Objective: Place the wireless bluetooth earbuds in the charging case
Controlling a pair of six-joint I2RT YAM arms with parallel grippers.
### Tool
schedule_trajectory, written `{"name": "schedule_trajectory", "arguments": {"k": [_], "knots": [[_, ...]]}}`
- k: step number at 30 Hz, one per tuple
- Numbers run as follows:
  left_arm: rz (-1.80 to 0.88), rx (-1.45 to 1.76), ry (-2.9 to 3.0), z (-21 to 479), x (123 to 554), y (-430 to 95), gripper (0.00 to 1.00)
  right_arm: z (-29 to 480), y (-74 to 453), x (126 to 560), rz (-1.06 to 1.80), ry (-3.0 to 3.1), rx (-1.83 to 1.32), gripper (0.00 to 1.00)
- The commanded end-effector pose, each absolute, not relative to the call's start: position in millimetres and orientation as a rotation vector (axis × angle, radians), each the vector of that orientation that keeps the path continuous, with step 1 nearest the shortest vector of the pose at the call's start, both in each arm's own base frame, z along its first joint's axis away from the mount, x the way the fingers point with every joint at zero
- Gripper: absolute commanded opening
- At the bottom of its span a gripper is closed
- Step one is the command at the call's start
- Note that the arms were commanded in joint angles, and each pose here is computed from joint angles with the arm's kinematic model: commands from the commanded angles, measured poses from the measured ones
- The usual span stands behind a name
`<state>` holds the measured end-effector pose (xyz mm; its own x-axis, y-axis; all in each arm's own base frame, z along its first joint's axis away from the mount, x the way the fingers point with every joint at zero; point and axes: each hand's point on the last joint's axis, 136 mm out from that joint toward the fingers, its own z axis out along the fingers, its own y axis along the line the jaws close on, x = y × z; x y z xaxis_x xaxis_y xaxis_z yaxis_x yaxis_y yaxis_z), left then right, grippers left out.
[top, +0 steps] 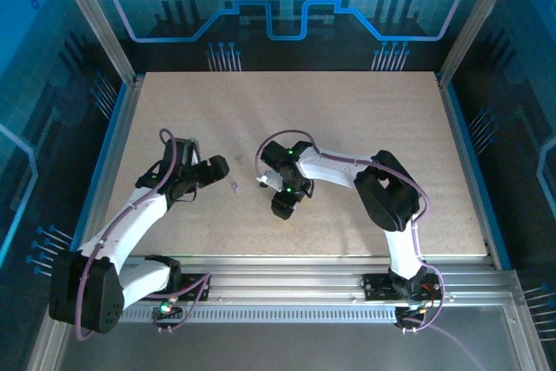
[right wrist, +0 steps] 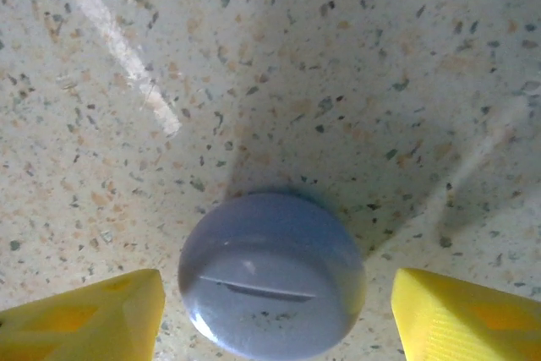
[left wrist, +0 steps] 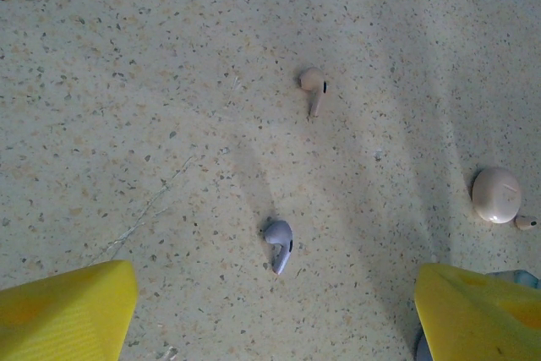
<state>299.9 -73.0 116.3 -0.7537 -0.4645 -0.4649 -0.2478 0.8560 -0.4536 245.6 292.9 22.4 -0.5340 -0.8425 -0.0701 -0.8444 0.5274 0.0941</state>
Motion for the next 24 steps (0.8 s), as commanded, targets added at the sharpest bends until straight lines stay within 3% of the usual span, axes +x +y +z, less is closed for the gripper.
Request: {"name": "schedule_trajectory", "arguments": {"k": [1, 14, 24], "knots": [[-0.510, -0.494, 2.464, 116, 293, -74, 0.87, 15, 301, 250, 0.155, 2.717, -1.520, 0.71], [-0.540, -0.451, 2.462, 115, 294, -80, 0.86, 25, 303, 257, 0.164, 2.688, -1.448, 0.49], [-0.656, -0.253, 2.371, 128, 307, -108, 0.80, 84, 306, 282, 0.554, 2.636, -0.899, 0.45]]}}
